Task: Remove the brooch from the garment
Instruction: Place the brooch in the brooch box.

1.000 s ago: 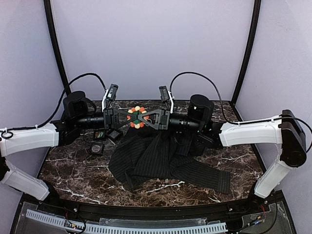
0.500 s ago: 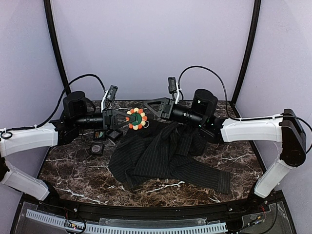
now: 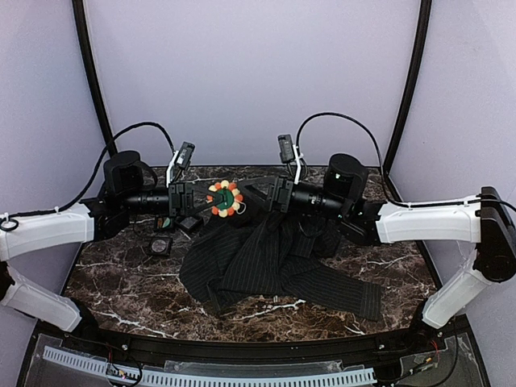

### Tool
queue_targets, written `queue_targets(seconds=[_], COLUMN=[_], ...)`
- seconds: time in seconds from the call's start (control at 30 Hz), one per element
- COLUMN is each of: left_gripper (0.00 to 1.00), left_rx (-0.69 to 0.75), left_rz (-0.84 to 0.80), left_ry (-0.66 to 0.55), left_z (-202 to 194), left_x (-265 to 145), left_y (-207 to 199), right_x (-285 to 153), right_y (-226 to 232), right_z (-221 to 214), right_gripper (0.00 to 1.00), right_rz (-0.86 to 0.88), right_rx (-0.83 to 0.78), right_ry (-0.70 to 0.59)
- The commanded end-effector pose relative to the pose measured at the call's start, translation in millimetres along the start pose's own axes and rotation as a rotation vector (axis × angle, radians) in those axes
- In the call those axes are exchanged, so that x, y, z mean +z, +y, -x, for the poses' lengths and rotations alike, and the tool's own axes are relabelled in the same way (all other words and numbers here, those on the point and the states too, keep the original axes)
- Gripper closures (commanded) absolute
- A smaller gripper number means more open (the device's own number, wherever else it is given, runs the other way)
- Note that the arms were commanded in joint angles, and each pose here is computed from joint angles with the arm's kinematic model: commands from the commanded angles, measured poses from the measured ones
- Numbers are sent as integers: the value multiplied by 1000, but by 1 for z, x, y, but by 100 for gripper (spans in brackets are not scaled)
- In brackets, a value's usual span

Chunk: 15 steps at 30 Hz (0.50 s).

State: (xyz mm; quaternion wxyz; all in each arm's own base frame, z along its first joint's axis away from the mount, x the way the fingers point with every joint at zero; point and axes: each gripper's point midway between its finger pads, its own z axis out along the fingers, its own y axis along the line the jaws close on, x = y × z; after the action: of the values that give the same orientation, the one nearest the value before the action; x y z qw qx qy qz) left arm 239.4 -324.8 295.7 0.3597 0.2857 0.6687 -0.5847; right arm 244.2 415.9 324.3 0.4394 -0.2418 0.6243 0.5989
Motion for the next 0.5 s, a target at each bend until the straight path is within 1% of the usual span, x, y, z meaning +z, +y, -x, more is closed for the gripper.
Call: queue_targets(seconds=[0.0,0.03,0.17,0.2,0.23,0.27,0.3,0.37,0.4,0.43,0.47], left_gripper=[99,99,99,99,99,99,99,99,99,99,99], left_rx=[60,65,90,80,77,61,48,6,-17,-35,-53], left_rz=[55,91,263,344,385,471,508,676,721,788,830], left_ry=[-3,19,27,25,25,26,17,-6,9,-12,-8], left_z=[8,3,3,3,3,0,0,-6,-13,-14,-19], left_x=[-6,-7,-15,-20,-24,-32,-37,-58,-65,-76,-85], left_y=[-2,5,31,43,49,62,65,88,94,100,103], right_x=[-14,-17,-26,-30,-34,-42,-53,-77,-88,-98,-106], right_y=[-9,-13,-38,-49,-60,-74,-87,-107,-115,-122,-129], right_z=[-10,-11,-14,-17,-18,-18,-18,-16,-18,-21,-25], right_gripper=[38,37,30,29,28,26,22,16,13,10,7], right_rz=[-56,-81,-233,-302,-378,-471,-569,-730,-796,-853,-900], right_rx=[-5,0,-14,-35,-47,-58,-68,-88,-97,-103,-107], right_ry=[20,21,55,77,99,112,118,123,135,152,173])
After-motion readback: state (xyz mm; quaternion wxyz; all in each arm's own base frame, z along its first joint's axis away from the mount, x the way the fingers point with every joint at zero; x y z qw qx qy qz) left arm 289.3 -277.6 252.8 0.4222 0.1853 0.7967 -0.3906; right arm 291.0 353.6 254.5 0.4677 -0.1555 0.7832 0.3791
